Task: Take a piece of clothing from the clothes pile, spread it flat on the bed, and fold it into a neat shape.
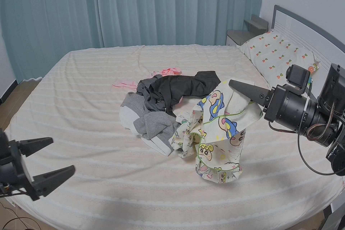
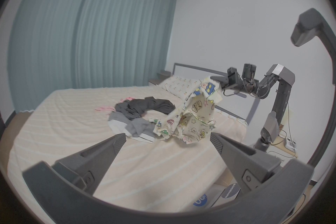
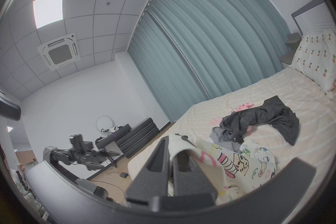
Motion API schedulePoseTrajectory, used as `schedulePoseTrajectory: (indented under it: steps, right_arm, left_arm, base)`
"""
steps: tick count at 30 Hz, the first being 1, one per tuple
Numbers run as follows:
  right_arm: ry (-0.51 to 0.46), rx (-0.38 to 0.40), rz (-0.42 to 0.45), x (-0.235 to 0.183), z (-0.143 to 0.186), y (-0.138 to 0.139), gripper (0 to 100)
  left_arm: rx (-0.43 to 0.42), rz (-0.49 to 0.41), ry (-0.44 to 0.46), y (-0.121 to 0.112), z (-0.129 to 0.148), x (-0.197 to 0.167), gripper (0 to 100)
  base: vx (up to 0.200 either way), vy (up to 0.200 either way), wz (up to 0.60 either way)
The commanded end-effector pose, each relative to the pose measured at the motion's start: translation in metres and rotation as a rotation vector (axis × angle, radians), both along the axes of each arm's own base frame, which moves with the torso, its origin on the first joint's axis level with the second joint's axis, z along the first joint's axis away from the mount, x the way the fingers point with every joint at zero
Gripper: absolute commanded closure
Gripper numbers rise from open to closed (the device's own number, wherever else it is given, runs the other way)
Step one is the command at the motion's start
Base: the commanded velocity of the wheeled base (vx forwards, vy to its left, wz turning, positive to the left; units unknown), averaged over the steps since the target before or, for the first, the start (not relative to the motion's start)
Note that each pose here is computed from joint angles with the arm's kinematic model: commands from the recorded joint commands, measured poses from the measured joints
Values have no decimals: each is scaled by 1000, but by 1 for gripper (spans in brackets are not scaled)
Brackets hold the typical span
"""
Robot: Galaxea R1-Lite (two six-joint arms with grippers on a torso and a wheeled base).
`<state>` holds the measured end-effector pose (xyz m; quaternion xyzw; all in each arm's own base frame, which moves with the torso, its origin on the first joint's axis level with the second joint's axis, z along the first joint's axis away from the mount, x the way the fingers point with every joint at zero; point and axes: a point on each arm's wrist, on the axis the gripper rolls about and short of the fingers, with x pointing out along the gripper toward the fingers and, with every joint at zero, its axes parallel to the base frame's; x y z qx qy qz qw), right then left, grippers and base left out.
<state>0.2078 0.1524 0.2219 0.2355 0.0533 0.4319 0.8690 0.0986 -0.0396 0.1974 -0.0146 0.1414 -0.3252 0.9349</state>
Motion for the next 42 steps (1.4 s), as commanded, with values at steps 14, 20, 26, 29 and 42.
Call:
schedulePoseTrajectory:
  steps: [14,20,26,29,42]
  right_arm:
    - [88,57,175,-23,13,37,100]
    - [102,46,180,-22,8,40,100]
    - [99,48,180,-22,9,40,100]
    - [98,49,179,-23,10,39,100]
    - [100,47,175,-22,9,39,100]
  left_arm:
    - [-18,-178,371,-147,-138,104,0]
    - [-43,-123,310,-159,-153,115,0]
    - [-67,-15,256,-168,-173,130,0]
    - [-87,26,235,-167,-171,135,0]
    - [-246,80,183,-160,-142,149,0]
  base:
    - [0,0,0]
    - [0,0,0]
    - [0,0,0]
    - [0,0,0]
    - [0,0,0]
